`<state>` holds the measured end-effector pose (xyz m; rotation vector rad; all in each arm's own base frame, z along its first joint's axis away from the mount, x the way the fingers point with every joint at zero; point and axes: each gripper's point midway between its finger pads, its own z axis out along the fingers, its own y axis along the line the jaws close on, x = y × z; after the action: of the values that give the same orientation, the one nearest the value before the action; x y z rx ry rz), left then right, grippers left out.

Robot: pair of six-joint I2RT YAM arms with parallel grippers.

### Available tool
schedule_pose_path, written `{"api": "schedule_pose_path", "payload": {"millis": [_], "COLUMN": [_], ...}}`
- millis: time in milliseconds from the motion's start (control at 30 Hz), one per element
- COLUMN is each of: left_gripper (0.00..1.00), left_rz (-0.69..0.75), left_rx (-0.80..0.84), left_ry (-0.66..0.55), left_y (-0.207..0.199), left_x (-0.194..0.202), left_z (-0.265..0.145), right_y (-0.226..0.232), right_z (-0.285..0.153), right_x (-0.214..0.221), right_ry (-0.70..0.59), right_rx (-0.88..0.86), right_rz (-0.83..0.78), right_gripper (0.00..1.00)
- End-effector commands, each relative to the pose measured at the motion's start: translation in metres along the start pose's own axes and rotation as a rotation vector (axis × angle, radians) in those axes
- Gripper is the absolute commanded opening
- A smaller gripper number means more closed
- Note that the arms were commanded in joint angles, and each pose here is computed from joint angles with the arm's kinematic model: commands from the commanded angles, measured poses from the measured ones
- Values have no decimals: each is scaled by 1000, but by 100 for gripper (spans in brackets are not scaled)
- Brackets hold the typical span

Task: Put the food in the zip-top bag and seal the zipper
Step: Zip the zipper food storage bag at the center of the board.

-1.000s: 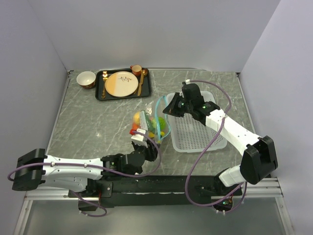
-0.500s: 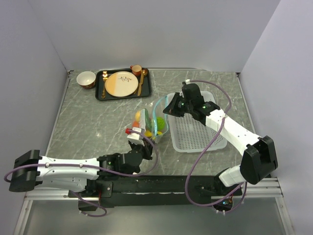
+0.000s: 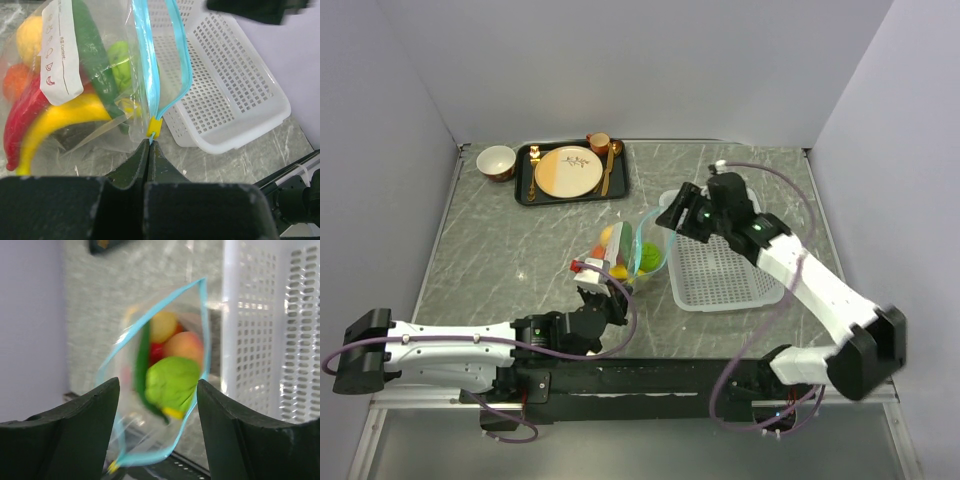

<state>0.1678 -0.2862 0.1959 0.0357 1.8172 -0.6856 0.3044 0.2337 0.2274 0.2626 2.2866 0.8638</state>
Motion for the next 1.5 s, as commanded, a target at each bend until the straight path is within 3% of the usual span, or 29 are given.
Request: {"api": "schedule_pose_path", "payload": {"millis": [0, 133, 367, 1467], "left_gripper": [1, 1, 1, 1], "left_rz": [-57, -60, -49, 5], "left_rx": [39, 67, 97, 135], "left_ry": [-40, -37, -29, 3], "left_y": [-20, -27, -37, -53], "left_x": [-25, -27, -28, -13], "left_z": [-2, -2, -1, 9], "right_y": [6, 14, 42, 44], "right_z": [-52, -67, -72, -46], "right_x": [4, 40, 78, 121], "right_ry": [-84, -8, 99, 242], "right_rx": [-34, -116, -225, -196], "right_rz": [66, 195, 265, 337], "right_gripper": [68, 63, 59, 42]}}
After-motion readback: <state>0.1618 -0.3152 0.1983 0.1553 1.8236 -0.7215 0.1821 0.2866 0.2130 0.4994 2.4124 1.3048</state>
